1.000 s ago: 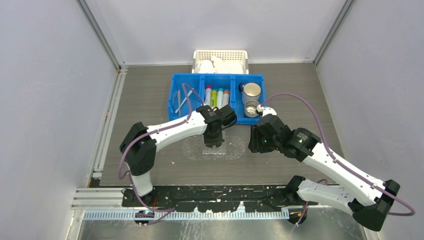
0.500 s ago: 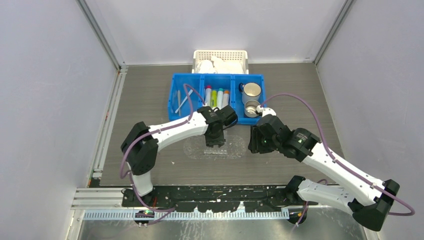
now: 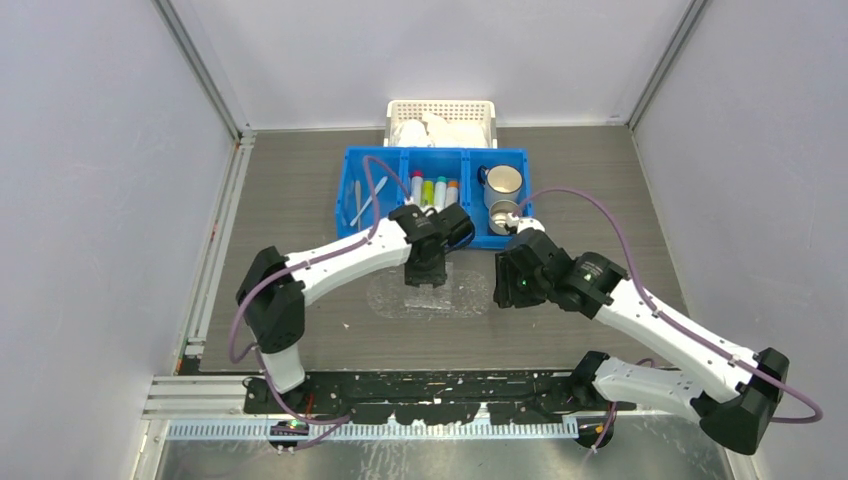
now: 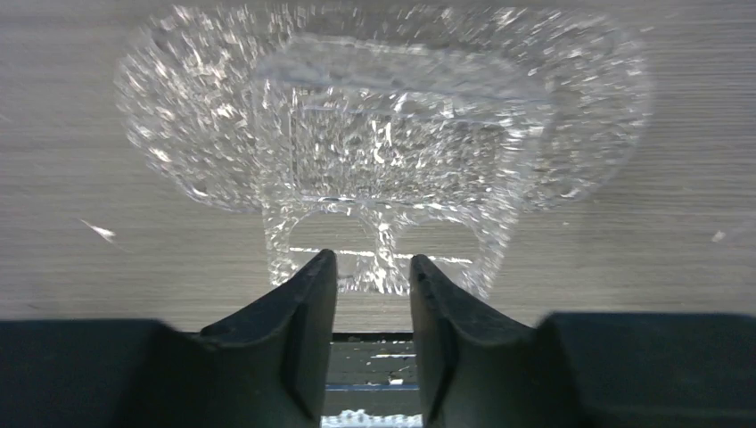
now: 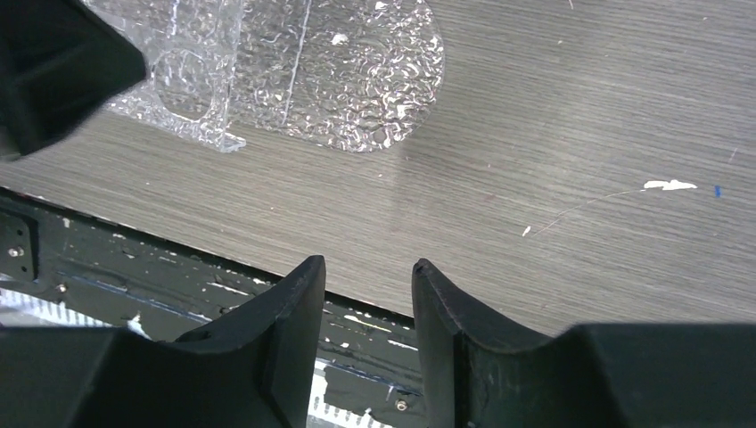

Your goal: Prepare toiletry sets of a toothbrush and toothpaste on the tray

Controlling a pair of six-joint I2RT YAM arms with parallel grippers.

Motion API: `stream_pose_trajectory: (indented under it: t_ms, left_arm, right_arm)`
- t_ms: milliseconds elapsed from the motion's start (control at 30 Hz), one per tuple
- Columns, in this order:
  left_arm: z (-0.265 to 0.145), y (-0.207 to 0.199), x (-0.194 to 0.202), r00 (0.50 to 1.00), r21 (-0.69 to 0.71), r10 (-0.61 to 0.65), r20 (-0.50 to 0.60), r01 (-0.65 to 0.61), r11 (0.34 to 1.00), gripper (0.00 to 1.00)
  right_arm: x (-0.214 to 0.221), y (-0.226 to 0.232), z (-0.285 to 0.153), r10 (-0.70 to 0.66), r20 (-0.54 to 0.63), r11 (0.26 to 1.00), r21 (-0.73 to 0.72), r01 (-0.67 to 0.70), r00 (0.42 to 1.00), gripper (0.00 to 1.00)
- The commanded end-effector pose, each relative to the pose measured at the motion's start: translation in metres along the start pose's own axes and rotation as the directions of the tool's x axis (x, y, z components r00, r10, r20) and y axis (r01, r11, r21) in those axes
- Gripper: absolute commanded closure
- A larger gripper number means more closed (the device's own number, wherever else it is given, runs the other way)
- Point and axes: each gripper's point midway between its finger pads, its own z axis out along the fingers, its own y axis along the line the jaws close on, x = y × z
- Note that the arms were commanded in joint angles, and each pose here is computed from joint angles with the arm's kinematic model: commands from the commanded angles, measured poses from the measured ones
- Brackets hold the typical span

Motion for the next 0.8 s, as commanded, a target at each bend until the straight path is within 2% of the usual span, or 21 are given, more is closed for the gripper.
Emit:
stream_pose_trajectory:
  t_ms: [0,33,67,200,333,400,533,767]
  left_arm:
    - [-0.083,0.001,-0.055,0.977,0.062,0.053,0.208,-0.068,0.996,0.60]
    - [-0.095,-0.001,-0.065,0.970,0.070,0.073,0.233,-0.092,0.993,0.50]
    - [-0.108,-0.002,-0.074,0.964,0.080,0.084,0.251,-0.107,0.991,0.47]
    - [-0.126,0.005,-0.114,0.955,0.112,0.090,0.283,-0.126,0.986,0.45]
    - [-0.108,0.039,-0.156,0.969,0.199,-0.020,0.245,-0.030,0.980,0.46]
    - [-0.098,0.063,-0.177,0.966,0.199,-0.059,0.252,0.008,0.980,0.47]
    - [-0.083,0.086,-0.201,0.967,0.181,-0.072,0.243,0.027,0.983,0.47]
    - [-0.060,0.097,-0.223,0.972,0.178,-0.077,0.224,0.037,0.983,0.48]
  right_arm:
    - [-0.029,0.008,-0.007,-0.037,0.053,0.999,0.009,0.037,0.998,0.52]
    - [-0.039,0.009,-0.012,-0.057,0.067,0.998,0.022,0.056,0.996,0.51]
    - [-0.049,0.008,-0.016,-0.069,0.079,0.997,0.036,0.066,0.994,0.50]
    - [-0.096,0.003,-0.017,-0.070,0.113,0.993,0.101,0.059,0.991,0.49]
    - [-0.133,-0.015,0.005,-0.011,0.102,0.989,0.149,-0.004,0.995,0.56]
    - [-0.147,-0.025,0.020,0.035,0.090,0.988,0.147,-0.048,0.995,0.57]
    - [-0.171,-0.047,0.051,0.101,0.060,0.980,0.167,-0.110,0.993,0.57]
    - [-0.205,-0.070,0.090,0.145,0.036,0.968,0.199,-0.150,0.989,0.58]
